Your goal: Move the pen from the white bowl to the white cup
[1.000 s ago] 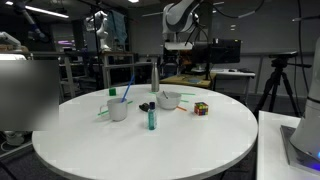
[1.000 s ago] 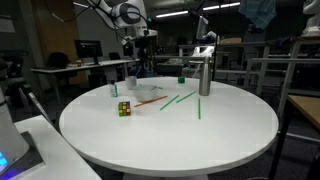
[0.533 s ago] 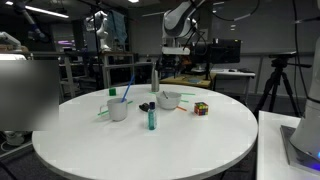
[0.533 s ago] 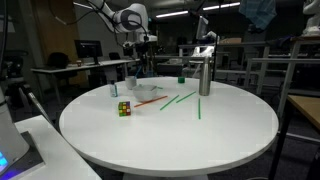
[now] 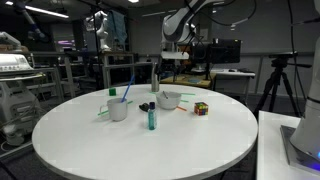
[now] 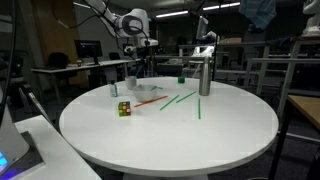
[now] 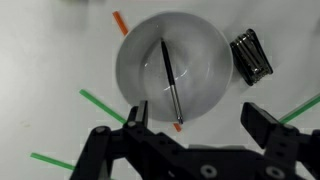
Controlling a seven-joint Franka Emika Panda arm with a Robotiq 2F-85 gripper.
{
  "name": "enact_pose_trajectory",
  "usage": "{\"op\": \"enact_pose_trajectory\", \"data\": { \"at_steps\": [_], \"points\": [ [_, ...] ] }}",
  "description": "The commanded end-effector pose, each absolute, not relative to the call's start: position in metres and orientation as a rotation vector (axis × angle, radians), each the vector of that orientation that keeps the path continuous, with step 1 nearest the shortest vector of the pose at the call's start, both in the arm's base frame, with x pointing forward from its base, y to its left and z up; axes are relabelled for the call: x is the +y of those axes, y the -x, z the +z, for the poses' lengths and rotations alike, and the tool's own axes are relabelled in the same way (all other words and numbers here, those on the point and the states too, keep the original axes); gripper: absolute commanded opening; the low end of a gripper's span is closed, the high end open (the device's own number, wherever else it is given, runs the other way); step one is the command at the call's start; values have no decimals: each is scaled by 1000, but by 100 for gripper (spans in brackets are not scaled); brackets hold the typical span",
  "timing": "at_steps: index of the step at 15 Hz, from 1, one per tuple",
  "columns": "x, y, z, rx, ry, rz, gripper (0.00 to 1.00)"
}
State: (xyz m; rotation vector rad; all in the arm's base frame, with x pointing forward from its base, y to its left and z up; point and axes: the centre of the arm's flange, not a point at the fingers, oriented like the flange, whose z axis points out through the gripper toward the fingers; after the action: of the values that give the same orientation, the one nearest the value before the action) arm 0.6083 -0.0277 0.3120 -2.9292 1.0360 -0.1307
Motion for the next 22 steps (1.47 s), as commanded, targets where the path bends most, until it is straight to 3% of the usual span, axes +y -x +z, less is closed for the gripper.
{"op": "enact_pose_trajectory", "data": {
  "at_steps": [1, 22],
  "points": [
    [-37, -616, 302, 1010, 2958, -122, 100],
    [-50, -625, 257, 731, 3030, -199, 100]
  ]
}}
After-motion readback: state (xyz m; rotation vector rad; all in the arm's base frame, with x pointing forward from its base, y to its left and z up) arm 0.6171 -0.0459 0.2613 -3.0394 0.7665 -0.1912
